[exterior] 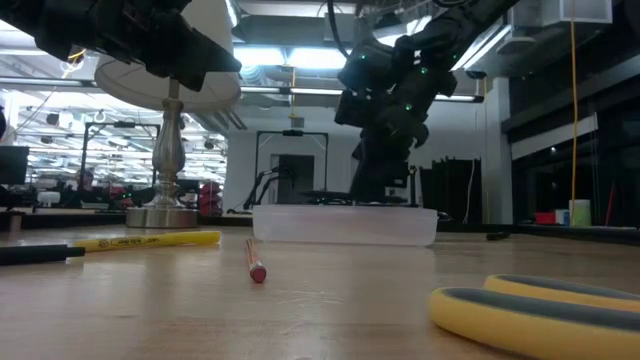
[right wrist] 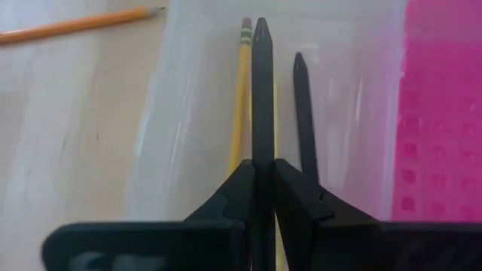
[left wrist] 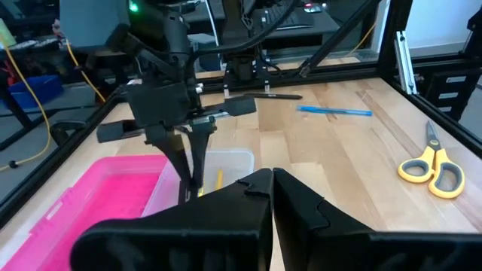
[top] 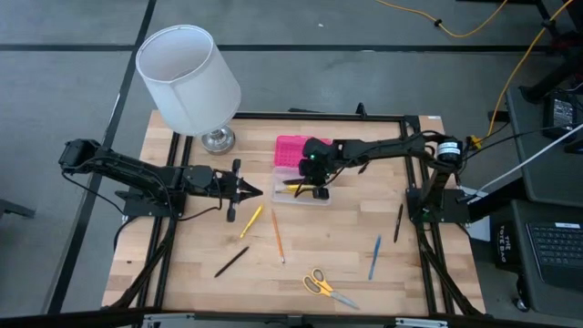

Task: Pick & place school supplies into a supply box
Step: Put the black pen into the pink supply box

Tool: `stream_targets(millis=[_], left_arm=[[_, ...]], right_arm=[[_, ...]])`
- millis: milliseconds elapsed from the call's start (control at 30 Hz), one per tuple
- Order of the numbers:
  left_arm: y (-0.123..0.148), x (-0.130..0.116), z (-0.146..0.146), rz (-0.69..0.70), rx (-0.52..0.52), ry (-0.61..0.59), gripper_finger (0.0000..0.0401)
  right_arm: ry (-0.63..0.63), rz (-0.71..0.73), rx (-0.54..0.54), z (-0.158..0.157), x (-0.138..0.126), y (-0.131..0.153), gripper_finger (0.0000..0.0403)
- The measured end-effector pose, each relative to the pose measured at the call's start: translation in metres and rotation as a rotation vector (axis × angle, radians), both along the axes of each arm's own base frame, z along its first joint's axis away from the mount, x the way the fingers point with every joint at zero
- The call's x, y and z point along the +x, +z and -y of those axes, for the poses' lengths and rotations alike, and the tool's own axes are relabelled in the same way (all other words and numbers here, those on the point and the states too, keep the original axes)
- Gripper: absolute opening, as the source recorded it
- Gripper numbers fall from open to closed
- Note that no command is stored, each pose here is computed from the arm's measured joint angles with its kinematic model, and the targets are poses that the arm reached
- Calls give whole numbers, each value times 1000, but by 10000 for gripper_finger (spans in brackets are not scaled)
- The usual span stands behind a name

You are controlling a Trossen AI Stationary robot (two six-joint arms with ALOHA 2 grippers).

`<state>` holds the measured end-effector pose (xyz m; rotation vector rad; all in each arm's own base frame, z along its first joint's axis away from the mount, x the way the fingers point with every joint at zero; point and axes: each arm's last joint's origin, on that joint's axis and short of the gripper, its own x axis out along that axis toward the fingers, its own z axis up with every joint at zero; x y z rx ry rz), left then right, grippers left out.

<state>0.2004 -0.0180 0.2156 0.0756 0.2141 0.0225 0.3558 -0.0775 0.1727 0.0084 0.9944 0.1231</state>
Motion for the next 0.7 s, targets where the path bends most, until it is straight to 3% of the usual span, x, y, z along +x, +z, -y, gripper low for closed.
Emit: stream_targets(millis=[700], left_arm=[[0,0,0,-1,-2,0,6]], right_arm=[[7,-59,62,-7,11,-37,44]])
